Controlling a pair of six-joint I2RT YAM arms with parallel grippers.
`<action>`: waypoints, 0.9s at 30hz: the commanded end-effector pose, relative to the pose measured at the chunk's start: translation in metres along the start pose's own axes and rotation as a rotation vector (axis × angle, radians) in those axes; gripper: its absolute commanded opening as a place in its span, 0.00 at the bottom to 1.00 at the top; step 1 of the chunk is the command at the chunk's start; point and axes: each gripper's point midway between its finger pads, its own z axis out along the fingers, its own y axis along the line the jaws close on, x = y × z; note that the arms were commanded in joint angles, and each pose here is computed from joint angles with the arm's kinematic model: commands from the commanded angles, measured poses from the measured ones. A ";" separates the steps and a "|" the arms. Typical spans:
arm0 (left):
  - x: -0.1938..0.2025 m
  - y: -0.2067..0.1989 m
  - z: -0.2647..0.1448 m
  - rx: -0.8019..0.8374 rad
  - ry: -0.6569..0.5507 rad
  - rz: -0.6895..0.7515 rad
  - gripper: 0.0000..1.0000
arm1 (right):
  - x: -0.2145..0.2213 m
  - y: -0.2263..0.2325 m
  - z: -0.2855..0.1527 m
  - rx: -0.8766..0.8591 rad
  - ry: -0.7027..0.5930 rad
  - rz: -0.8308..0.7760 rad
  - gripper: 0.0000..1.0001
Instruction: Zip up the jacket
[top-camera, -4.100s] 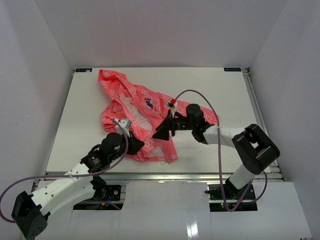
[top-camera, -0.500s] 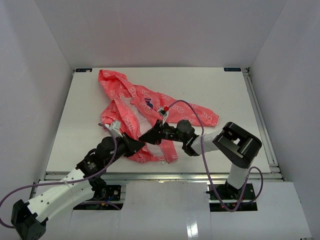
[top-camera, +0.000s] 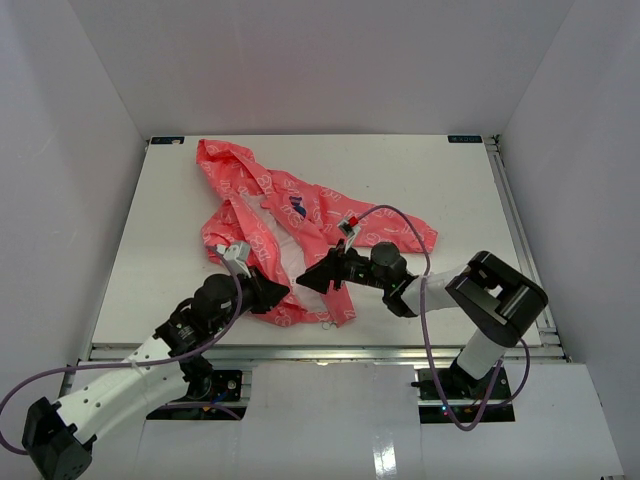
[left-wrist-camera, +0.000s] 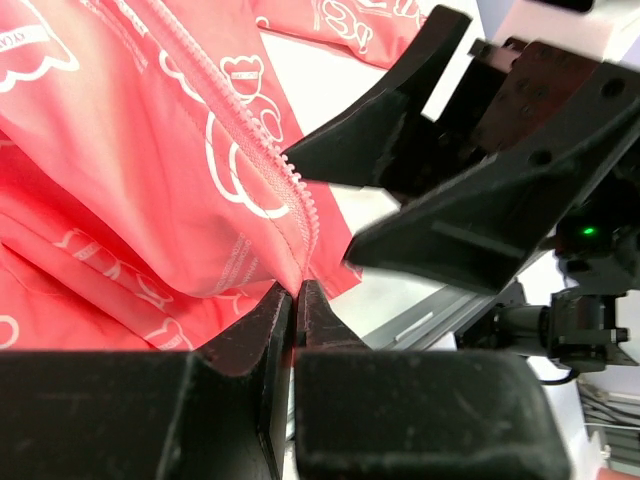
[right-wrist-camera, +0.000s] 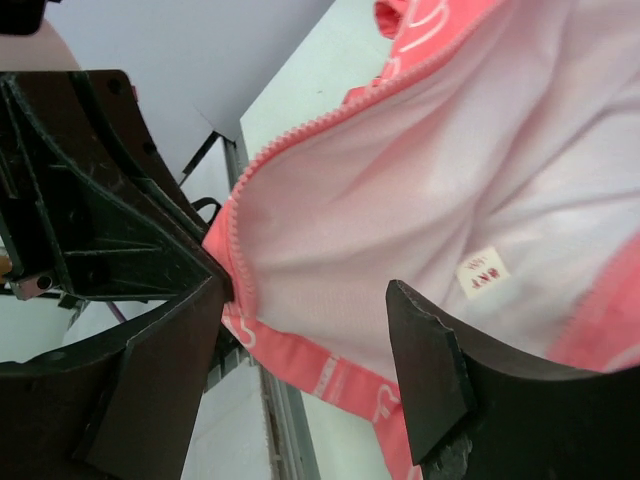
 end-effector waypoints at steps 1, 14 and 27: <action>-0.005 -0.001 0.000 0.020 -0.026 0.061 0.00 | -0.025 -0.018 -0.017 0.063 -0.043 -0.053 0.71; -0.010 0.023 -0.003 -0.100 -0.063 0.090 0.00 | 0.002 -0.129 -0.095 0.973 0.255 -0.142 0.46; -0.004 0.026 0.000 -0.097 -0.050 0.096 0.00 | 0.030 -0.059 -0.119 0.912 0.412 -0.315 0.51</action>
